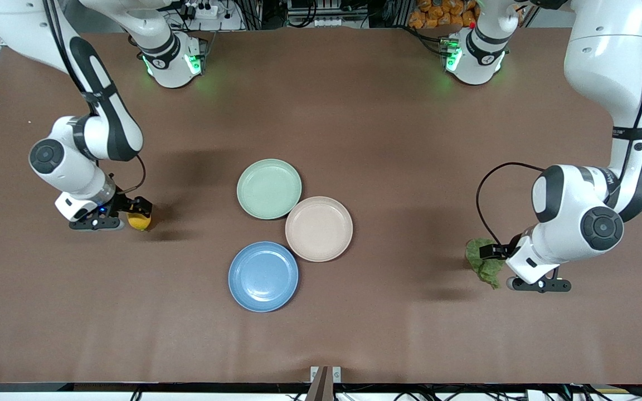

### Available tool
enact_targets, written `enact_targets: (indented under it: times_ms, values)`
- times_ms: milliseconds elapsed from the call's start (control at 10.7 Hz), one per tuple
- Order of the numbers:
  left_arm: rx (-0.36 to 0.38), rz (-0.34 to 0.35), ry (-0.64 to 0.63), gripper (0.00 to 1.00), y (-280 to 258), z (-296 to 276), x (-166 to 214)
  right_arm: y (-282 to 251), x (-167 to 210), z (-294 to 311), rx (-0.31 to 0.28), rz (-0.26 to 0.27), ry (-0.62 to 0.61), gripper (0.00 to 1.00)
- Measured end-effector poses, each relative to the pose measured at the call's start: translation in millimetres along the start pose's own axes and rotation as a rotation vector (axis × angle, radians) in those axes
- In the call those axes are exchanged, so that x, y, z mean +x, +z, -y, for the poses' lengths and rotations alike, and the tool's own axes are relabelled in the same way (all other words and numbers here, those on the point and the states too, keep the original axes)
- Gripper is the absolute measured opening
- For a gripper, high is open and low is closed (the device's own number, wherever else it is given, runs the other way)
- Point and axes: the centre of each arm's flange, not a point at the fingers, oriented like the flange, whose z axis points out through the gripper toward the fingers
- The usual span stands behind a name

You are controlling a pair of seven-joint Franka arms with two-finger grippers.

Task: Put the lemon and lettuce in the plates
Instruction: 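Close the right gripper on the lemon while the left gripper grasps lettuce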

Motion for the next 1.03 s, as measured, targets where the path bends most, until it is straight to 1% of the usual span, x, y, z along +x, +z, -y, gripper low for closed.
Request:
enact_targets:
  times_ms: [188,469,657,845,939,1033]
  values:
    - [0.0,-0.009,-0.007,1.0,14.0,0.6,3.5,13.1,-1.4,2.2,-0.001,0.001,-0.004,1.0]
    - [0.011,-0.031,-0.02,1.0,37.6,9.0,9.0,32.6,-8.2,3.4,-0.006,-0.03,-0.006,1.0]
    - [0.02,-0.039,-0.03,1.0,55.5,17.2,11.4,48.4,-14.8,3.9,-0.007,-0.028,-0.007,1.0]
    - [0.02,-0.042,-0.027,1.0,67.9,15.0,12.1,51.9,-15.9,4.0,-0.007,-0.024,-0.008,1.0]
    - [0.02,-0.04,-0.019,1.0,72.1,9.7,12.0,51.9,-15.9,4.0,-0.007,-0.025,-0.008,0.99]
    - [0.02,-0.035,-0.013,1.0,76.1,4.0,11.6,51.9,-15.9,3.9,-0.008,-0.025,-0.008,0.86]
